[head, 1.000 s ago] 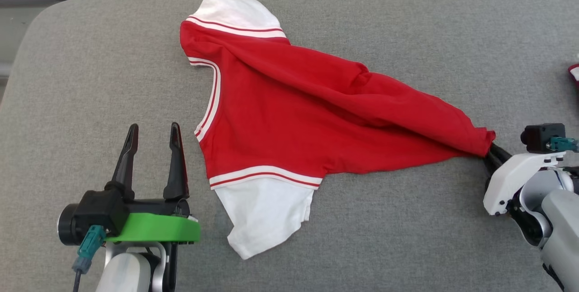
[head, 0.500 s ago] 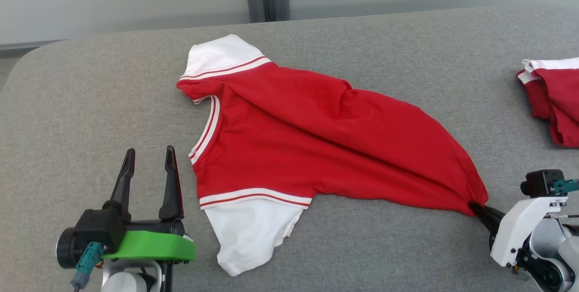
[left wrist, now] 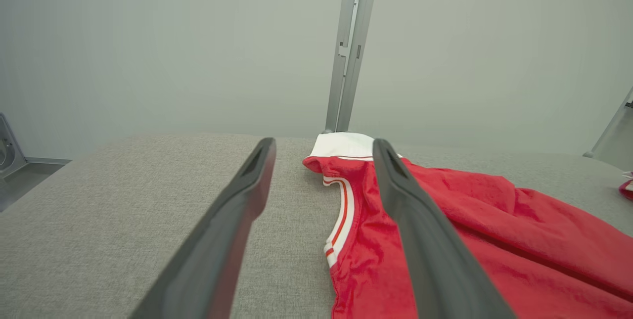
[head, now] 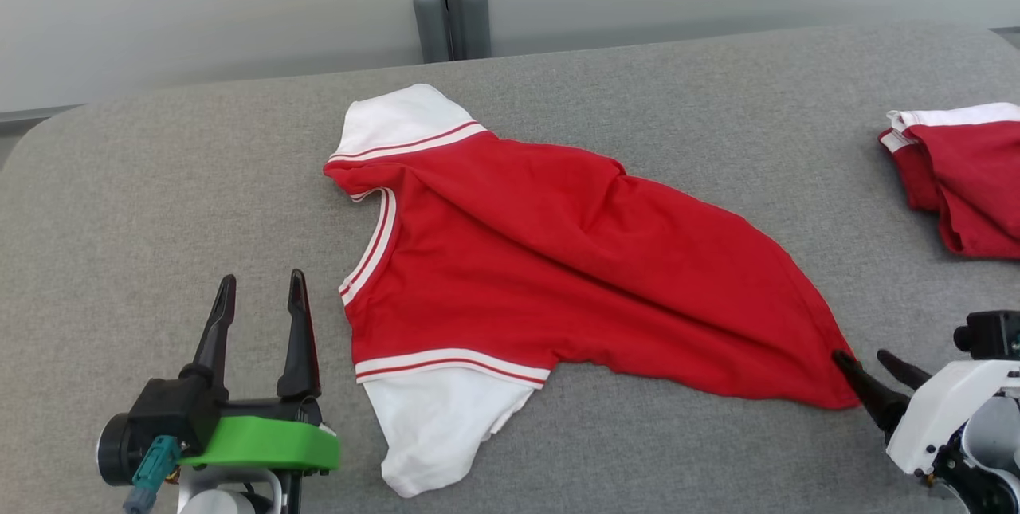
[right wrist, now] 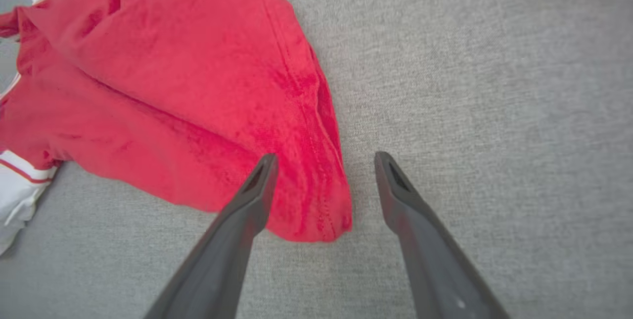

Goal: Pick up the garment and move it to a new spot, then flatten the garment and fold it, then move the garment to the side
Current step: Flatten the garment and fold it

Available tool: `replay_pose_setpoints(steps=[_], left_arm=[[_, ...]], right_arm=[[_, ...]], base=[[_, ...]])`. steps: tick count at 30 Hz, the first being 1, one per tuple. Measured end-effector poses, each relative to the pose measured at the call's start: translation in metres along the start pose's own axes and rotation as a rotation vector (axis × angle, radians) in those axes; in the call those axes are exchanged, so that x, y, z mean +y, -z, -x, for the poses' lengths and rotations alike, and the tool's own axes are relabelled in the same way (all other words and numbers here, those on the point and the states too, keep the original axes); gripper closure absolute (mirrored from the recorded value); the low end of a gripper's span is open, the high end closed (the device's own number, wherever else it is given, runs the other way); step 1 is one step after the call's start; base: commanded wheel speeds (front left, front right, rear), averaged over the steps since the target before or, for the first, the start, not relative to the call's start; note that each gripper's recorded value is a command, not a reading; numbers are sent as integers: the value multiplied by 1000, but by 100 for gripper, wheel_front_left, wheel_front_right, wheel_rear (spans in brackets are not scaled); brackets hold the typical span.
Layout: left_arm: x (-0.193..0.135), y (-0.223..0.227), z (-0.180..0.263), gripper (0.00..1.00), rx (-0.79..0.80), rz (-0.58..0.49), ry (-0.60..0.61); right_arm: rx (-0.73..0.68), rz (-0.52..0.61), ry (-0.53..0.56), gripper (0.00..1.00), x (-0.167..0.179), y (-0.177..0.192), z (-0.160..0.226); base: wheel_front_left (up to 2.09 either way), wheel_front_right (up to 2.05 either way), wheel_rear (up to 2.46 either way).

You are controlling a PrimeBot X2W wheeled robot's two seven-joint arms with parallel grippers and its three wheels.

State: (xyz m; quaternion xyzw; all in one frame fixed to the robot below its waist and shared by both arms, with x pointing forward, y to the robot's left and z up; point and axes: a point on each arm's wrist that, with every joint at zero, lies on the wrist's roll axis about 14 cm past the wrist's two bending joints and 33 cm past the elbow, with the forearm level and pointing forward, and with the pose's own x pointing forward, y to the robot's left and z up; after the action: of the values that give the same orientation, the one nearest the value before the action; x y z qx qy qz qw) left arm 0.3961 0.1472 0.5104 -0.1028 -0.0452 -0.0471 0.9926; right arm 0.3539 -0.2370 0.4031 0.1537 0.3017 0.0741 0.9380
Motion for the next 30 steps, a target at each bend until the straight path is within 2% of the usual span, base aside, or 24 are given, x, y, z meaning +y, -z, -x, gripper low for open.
replay_pose_setpoints(steps=[3, 6, 14, 16, 18, 24, 30], left_arm=[[2, -3, 3, 0, -6, -5, -7], [6, -10, 5, 0, -25, -17, -15], [17, -28, 12, 0, -70, -55, -35], [19, -33, 13, 0, -83, -54, -44], [20, -37, 13, 0, -94, -55, -47], [20, -36, 21, 0, -88, -49, -52], [20, -27, 28, 0, -62, -25, -55]], right_arm=[[-119, -3, -40, 0, 14, -28, 6], [-297, -12, -58, 0, 19, -67, 23], [-733, 147, -92, 0, 51, -141, 75], [-838, 131, -110, 0, 62, -153, 84], [-852, 183, -114, 0, 72, -149, 82], [-864, 186, -114, 0, 91, -137, 72], [-838, 203, -81, 0, 89, -125, 66]], base=[[0, 0, 0], [0, 0, 0], [0, 0, 0], [0, 0, 0], [0, 0, 0], [0, 0, 0], [0, 0, 0]])
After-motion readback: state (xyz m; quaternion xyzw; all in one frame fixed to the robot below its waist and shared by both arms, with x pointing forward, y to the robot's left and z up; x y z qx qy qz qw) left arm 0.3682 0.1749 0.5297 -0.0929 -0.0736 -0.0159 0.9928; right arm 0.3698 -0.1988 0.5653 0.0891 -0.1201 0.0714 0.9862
